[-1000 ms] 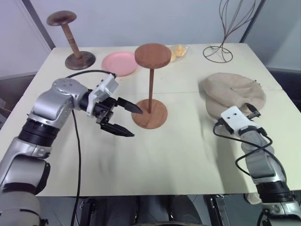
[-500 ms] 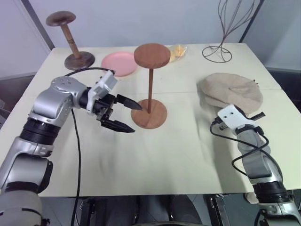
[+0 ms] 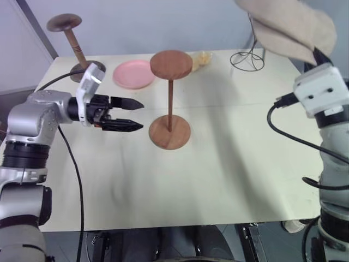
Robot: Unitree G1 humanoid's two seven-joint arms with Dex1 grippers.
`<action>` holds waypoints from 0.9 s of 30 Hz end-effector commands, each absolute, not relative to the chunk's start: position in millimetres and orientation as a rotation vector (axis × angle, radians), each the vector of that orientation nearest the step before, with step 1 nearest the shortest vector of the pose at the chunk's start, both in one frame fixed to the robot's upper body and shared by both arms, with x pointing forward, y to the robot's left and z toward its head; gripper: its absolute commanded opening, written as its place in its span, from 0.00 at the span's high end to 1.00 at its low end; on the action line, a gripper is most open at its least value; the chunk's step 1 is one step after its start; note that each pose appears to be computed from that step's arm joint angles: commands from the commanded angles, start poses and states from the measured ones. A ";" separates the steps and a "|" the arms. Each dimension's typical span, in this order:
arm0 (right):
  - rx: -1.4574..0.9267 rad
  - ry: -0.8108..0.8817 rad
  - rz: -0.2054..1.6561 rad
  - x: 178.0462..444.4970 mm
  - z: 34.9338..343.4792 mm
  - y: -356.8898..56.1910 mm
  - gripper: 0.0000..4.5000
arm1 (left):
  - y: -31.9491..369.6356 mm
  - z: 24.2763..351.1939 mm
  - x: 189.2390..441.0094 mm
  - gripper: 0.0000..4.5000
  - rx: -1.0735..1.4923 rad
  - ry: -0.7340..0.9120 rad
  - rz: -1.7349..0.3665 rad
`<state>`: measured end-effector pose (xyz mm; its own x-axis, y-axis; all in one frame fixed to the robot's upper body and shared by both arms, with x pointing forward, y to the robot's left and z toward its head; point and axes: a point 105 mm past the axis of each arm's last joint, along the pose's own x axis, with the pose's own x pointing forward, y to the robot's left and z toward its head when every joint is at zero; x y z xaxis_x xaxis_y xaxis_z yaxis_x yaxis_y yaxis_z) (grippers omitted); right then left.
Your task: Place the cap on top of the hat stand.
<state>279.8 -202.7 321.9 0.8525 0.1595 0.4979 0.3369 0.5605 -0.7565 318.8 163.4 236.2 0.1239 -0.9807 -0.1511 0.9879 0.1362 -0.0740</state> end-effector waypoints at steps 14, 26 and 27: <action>-1.210 -0.805 0.453 268.8 283.9 -90.5 0.99 | 188.2 262.4 324.7 0.00 0.016 0.114 -1.353; -1.165 -0.762 0.418 283.0 261.9 -96.7 0.99 | 243.0 286.4 302.4 0.00 -0.029 0.048 -1.218; -1.164 -0.762 0.418 283.8 261.0 -96.8 0.99 | 244.8 289.3 303.0 0.00 -0.032 0.033 -1.210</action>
<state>288.2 -98.3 249.5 0.7110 0.6508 0.2662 0.0311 0.3491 -0.9366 306.6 239.9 271.6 0.3417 -0.9387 -0.0469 0.9330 0.3448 -0.1031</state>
